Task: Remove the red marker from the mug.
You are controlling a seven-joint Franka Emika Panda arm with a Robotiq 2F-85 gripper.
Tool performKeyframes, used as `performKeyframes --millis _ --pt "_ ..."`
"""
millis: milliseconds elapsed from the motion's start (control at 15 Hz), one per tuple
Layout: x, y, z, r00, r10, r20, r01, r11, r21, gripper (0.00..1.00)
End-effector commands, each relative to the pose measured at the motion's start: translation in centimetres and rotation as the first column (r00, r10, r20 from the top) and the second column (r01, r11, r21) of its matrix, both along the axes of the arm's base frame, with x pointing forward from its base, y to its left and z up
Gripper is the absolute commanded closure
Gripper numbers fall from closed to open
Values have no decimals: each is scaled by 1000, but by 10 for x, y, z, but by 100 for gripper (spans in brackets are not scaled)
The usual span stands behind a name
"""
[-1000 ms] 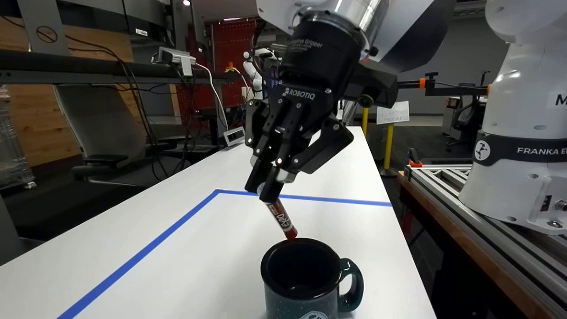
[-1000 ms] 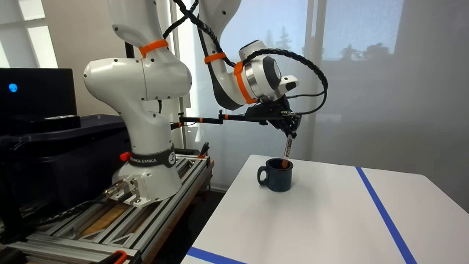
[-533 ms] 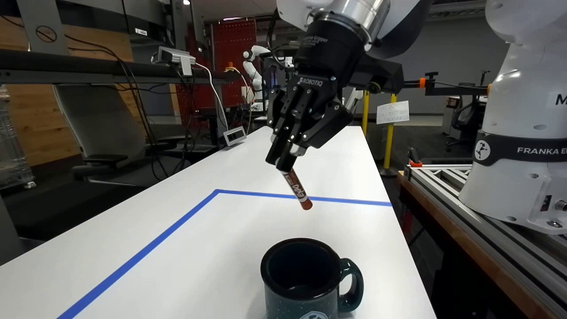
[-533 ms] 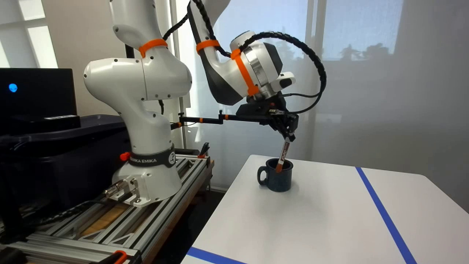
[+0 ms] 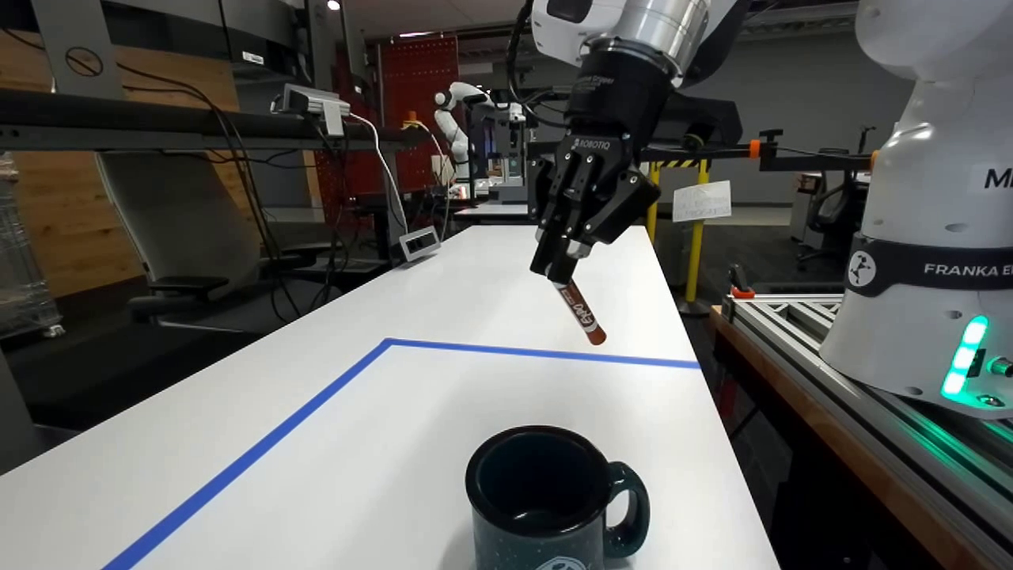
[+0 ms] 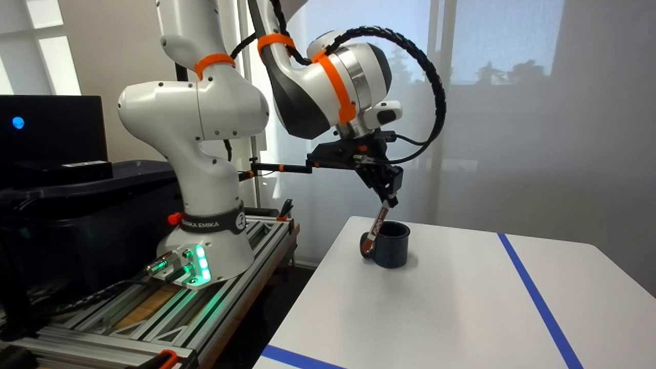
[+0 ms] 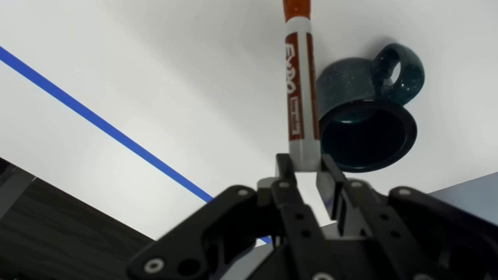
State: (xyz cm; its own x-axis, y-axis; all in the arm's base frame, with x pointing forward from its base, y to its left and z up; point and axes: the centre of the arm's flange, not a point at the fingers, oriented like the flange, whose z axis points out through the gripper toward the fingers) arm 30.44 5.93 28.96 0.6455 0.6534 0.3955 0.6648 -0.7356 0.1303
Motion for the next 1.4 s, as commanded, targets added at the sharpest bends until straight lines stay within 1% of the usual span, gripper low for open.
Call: performKeyframes --millis 0,400,600,800,933,1200,1333 --pt "2 1 -3 998 0 -65 -4 998 -60 95" --pt "-2 3 -27 988 -18 -157 -8 986 -167 95" --pt "-2 3 -32 984 -56 -169 18 976 -218 95" --pt "5 3 -37 984 -83 -155 40 964 -263 95" --pt "12 3 -40 988 -69 -140 27 961 -277 95" --pt "26 5 -42 996 23 -83 -44 962 -270 95" --pt "36 3 -43 997 76 -32 -81 958 -276 95"
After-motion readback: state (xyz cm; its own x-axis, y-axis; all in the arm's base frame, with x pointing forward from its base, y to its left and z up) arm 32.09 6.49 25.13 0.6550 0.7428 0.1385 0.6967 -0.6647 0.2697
